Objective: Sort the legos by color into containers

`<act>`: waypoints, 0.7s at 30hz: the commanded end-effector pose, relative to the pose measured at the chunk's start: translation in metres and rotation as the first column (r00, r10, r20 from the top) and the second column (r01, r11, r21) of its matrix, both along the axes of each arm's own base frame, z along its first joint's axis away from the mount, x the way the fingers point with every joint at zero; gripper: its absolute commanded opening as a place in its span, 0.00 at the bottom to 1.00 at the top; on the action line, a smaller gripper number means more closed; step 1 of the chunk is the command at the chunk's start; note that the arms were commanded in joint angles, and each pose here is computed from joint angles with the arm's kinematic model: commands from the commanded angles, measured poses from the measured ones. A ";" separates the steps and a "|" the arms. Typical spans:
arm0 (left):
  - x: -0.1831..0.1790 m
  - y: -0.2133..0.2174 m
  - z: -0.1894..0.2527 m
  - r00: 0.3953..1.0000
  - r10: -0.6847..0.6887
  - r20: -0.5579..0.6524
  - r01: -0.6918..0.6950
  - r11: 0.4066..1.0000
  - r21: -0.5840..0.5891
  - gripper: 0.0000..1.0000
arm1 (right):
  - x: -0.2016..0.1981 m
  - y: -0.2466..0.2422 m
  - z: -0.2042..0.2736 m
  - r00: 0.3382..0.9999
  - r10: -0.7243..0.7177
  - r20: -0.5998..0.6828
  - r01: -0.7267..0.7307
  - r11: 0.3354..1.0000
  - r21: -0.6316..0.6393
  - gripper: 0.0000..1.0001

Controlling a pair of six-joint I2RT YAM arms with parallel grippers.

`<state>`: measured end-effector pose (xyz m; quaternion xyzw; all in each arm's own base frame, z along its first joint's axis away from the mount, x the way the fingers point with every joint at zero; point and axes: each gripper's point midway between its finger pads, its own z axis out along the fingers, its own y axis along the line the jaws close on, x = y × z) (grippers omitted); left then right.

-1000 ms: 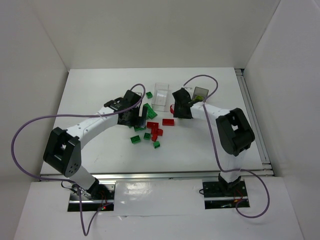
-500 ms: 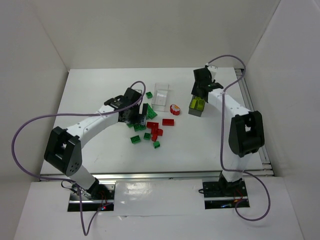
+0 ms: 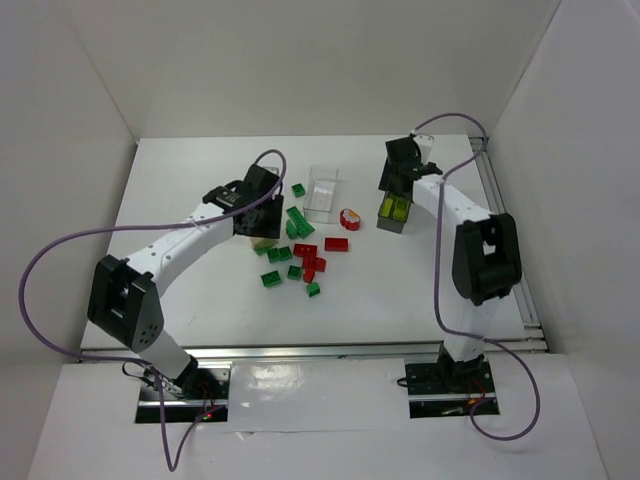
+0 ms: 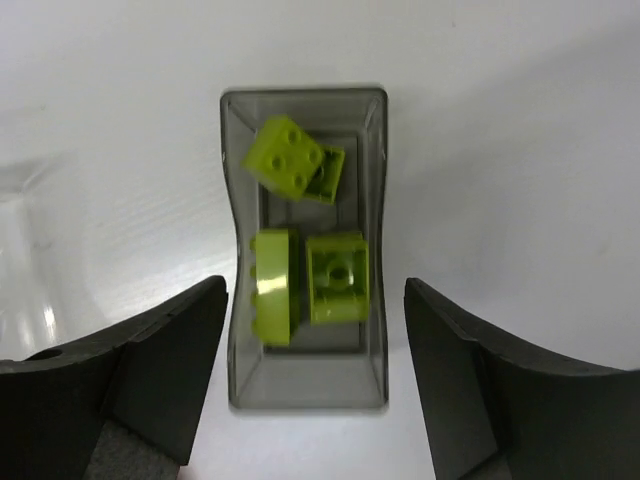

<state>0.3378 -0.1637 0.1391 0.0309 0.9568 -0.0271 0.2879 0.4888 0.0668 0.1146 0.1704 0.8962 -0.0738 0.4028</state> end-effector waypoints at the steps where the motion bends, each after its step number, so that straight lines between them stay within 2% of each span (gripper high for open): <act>1: -0.006 -0.015 0.011 0.997 -0.069 0.044 0.069 0.998 -0.008 0.57 | -0.029 0.015 0.074 0.982 0.012 0.188 -0.031 0.995 0.100 0.78; 3: -0.011 -0.031 0.009 0.987 -0.141 0.077 0.140 0.990 0.009 0.56 | -0.044 0.031 0.076 0.977 0.069 0.201 -0.101 0.983 0.154 0.80; 4: -0.015 -0.038 0.006 0.985 -0.159 0.070 0.159 0.987 0.013 0.59 | -0.057 0.035 0.063 0.982 0.079 0.171 -0.108 0.980 0.170 0.83; 6: -0.031 -0.052 -0.020 0.981 -0.193 -0.019 0.194 0.981 0.029 0.69 | -0.077 0.045 0.062 0.983 0.093 0.159 -0.124 0.972 0.197 0.88; 7: -0.035 -0.061 -0.024 0.979 -0.200 -0.035 0.201 0.979 0.028 0.79 | -0.086 0.043 0.053 0.987 0.087 0.135 -0.113 0.973 0.200 0.88; 8: -0.038 -0.065 -0.034 0.978 -0.199 -0.060 0.201 0.979 0.033 0.83 | -0.092 0.047 0.058 0.984 0.101 0.149 -0.131 0.970 0.203 0.88; 10: -0.046 -0.075 -0.037 0.980 -0.185 -0.072 0.185 0.983 0.000 0.85 | -0.103 0.049 0.055 0.985 0.110 0.130 -0.135 0.969 0.205 0.90; 14: -0.083 -0.121 -0.047 0.947 -0.305 -0.104 0.292 0.949 -0.123 0.99 | -0.112 0.037 0.055 0.989 0.080 0.125 -0.101 0.980 0.173 0.92; 16: -0.088 -0.125 -0.059 0.949 -0.280 -0.145 0.261 0.956 -0.133 0.99 | -0.113 0.034 0.053 0.990 0.073 0.117 -0.092 0.982 0.164 0.92; 19: -0.093 -0.129 -0.070 0.956 -0.234 -0.177 0.210 0.967 -0.145 0.92 | -0.112 0.031 0.053 0.991 0.064 0.117 -0.082 0.983 0.164 0.92; 21: -0.093 -0.130 -0.075 0.966 -0.179 -0.186 0.153 0.978 -0.141 0.90 | -0.113 0.030 0.053 0.991 0.070 0.115 -0.088 0.984 0.157 0.92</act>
